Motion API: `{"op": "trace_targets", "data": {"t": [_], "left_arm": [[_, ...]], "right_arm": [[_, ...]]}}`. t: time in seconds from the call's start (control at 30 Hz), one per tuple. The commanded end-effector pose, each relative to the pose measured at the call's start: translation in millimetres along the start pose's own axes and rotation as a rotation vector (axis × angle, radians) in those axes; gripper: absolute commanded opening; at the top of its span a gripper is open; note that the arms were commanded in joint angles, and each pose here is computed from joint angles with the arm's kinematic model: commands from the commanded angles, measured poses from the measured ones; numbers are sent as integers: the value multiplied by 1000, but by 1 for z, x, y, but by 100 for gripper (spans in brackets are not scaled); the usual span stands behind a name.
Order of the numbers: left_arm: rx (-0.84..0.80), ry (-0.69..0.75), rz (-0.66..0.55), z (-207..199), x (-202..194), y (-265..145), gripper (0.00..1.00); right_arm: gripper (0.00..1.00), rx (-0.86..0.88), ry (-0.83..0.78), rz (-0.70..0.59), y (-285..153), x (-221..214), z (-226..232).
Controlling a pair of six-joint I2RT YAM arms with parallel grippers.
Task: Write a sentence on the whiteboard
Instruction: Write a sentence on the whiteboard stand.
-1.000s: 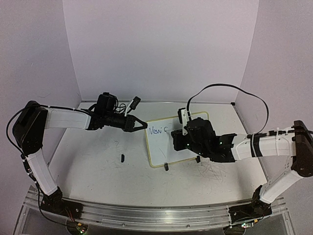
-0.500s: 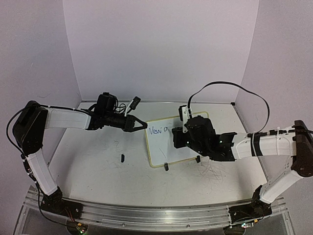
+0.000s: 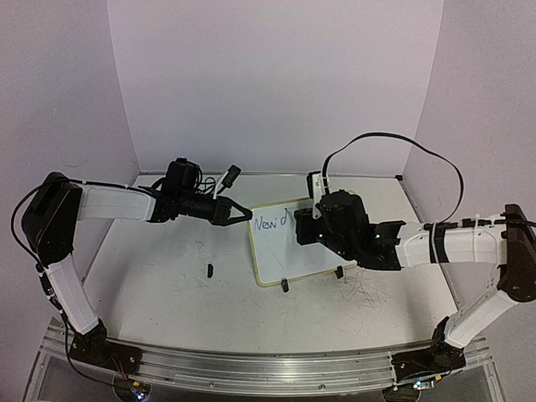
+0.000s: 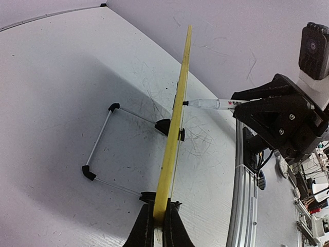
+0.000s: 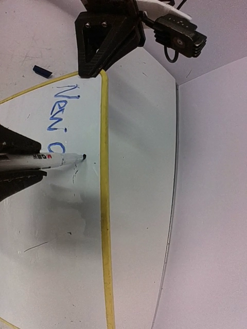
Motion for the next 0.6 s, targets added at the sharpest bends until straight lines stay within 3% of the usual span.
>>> {"op": "trace_targets", "data": {"t": [0.0, 0.57], "left_arm": [[38, -50, 42, 12, -11, 3, 0], [41, -48, 39, 12, -10, 3, 0]], "right_arm": [[0, -7, 20, -17, 1, 6, -2], [0, 22, 30, 60, -9, -27, -1]]}}
Point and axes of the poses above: each gripper's point midway between its finger pads, its own y axis out along the fingers, its own z axis along the line the jaws close on, x = y × z, the point moved 5 cm from there along -y, back along the fingers, and after that the axes turned 15 degrees about -y, right-handed, at the moved point
